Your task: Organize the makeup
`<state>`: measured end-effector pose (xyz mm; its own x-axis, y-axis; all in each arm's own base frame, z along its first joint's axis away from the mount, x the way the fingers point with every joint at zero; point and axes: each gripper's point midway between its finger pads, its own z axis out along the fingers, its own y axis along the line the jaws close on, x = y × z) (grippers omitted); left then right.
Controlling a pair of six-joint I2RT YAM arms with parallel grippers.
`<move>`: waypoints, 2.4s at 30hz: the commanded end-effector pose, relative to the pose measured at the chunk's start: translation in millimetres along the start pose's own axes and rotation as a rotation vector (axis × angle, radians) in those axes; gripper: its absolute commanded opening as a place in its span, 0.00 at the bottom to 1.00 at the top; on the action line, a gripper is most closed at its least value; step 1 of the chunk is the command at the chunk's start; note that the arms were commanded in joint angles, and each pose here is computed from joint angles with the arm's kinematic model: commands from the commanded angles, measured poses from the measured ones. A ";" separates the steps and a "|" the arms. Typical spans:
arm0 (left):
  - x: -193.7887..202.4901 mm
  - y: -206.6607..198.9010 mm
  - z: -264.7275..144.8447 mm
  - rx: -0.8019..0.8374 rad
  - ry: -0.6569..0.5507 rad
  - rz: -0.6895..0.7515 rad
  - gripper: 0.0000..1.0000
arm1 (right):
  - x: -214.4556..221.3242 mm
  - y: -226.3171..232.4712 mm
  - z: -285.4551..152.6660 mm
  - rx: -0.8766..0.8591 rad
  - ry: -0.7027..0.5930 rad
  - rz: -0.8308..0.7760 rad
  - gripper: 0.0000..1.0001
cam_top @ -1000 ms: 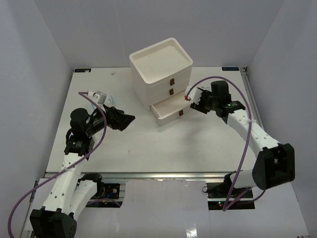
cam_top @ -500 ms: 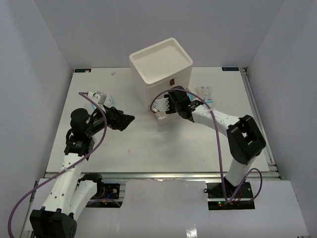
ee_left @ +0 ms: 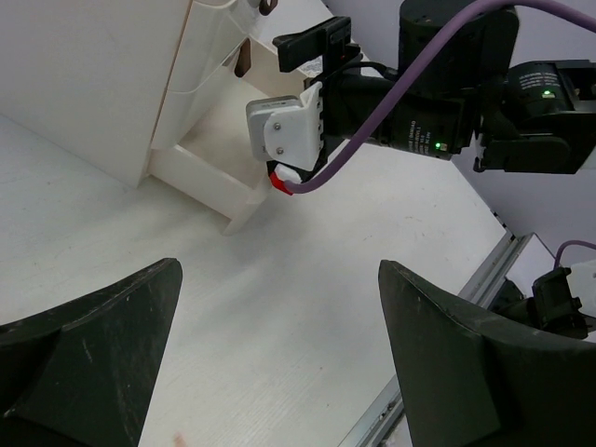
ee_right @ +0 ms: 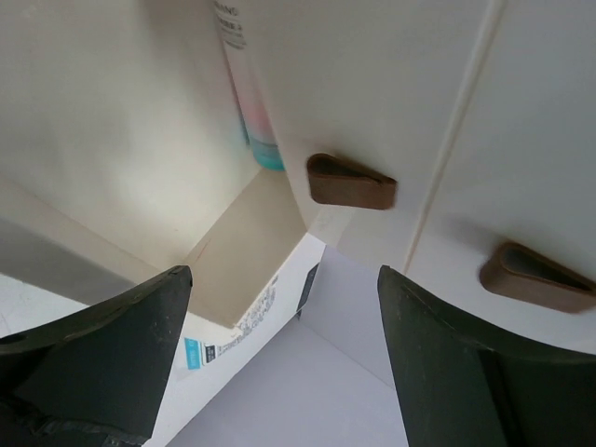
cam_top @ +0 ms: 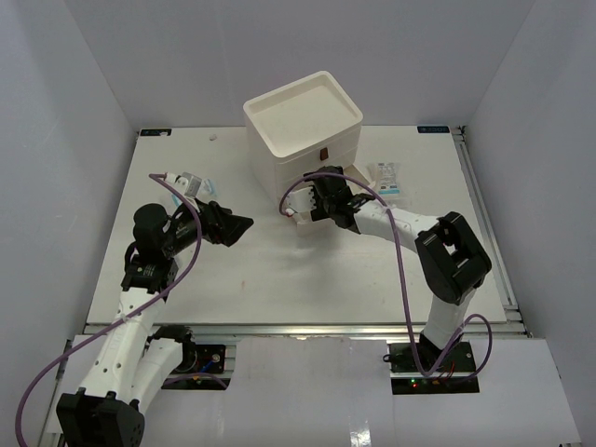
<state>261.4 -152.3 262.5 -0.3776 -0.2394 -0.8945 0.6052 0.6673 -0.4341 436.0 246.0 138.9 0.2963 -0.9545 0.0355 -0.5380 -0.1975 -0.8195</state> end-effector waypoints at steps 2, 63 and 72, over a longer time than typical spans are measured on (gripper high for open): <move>-4.0 0.1 -5.3 -0.038 -0.019 -0.037 0.98 | -8.8 -40.3 -48.4 0.069 -0.081 0.107 0.86; 85.8 241.3 -114.0 -1.576 0.075 -0.160 0.79 | -56.3 49.3 -219.8 -0.522 -1.003 0.769 0.86; 86.6 247.2 -113.1 -1.584 0.080 -0.128 0.44 | -54.6 49.1 -220.7 -0.525 -1.009 0.779 0.86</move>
<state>296.5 66.3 86.9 -0.4508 -0.3694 -0.8126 -0.7144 0.6951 0.0804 222.5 238.5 212.9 0.0776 -0.3636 -0.9283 -0.9937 0.0471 -0.1015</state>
